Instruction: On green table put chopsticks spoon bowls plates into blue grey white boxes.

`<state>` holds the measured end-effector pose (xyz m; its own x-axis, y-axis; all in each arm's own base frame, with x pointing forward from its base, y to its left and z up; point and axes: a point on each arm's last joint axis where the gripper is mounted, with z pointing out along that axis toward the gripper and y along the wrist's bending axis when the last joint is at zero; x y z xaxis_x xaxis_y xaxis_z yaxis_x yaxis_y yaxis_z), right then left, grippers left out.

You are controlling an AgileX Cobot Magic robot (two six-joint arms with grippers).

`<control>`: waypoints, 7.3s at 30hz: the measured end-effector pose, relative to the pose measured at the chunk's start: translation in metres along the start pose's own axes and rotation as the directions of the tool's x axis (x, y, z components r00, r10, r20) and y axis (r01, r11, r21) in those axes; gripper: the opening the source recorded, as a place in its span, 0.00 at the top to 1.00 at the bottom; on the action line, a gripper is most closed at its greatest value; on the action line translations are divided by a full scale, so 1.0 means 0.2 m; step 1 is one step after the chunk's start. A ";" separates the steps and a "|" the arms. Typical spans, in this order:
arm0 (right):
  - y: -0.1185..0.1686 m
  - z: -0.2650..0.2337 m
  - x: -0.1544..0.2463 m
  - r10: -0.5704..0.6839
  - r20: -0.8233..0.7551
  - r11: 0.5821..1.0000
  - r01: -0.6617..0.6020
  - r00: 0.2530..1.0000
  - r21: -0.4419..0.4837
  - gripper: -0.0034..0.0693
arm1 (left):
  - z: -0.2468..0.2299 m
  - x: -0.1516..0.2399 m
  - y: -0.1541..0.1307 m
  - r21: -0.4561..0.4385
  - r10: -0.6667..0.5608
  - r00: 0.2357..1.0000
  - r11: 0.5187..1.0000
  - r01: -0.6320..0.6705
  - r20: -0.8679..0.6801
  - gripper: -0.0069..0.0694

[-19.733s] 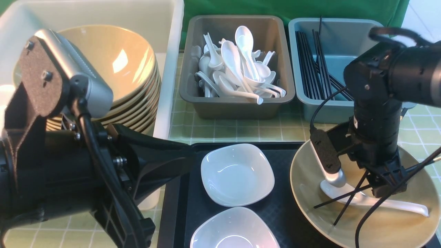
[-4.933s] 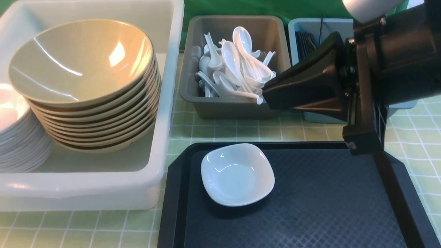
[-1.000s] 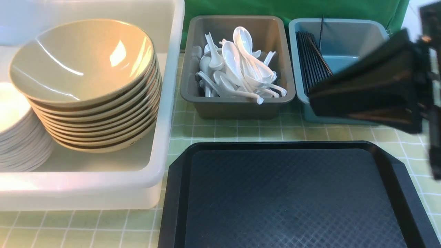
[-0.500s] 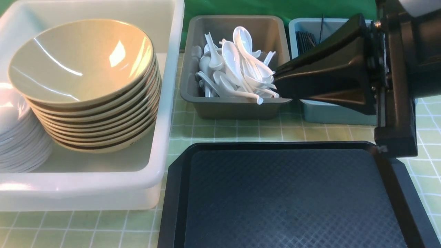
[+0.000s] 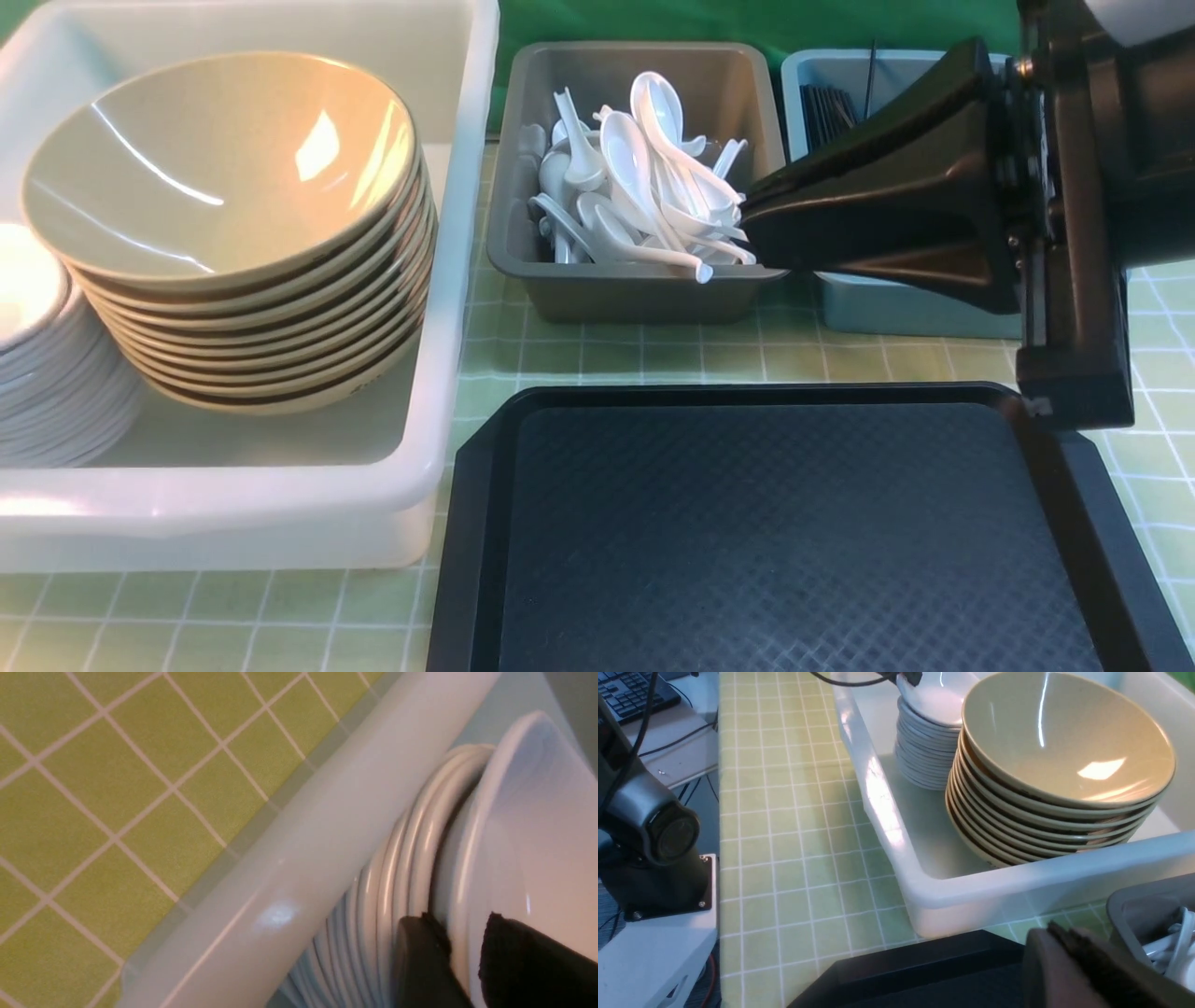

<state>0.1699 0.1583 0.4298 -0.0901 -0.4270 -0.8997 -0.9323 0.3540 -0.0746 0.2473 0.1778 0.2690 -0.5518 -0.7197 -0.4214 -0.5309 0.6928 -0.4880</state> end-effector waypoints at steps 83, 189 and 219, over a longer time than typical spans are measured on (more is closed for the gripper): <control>0.43 -0.51 1.07 0.233 0.353 0.704 -0.407 0.906 0.582 0.90 | -0.47 1.28 -0.04 0.074 0.580 0.541 0.638 -0.766 0.609 0.91; 0.36 -0.35 1.55 0.359 0.249 0.301 -0.364 0.900 0.882 0.77 | -0.23 1.38 0.12 -0.036 0.616 0.533 0.673 -0.738 0.580 0.91; 0.36 -0.35 1.55 0.357 0.250 0.301 -0.364 0.900 0.881 0.74 | -0.23 1.38 0.12 -0.034 0.616 0.533 0.672 -0.740 0.580 0.91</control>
<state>0.0503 -0.0067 0.1746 -0.3265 -0.0503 -0.9439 0.0608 0.9954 -0.0741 0.0536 -0.0021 0.1763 -0.2483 0.0171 -0.9685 0.0297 0.9995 0.0101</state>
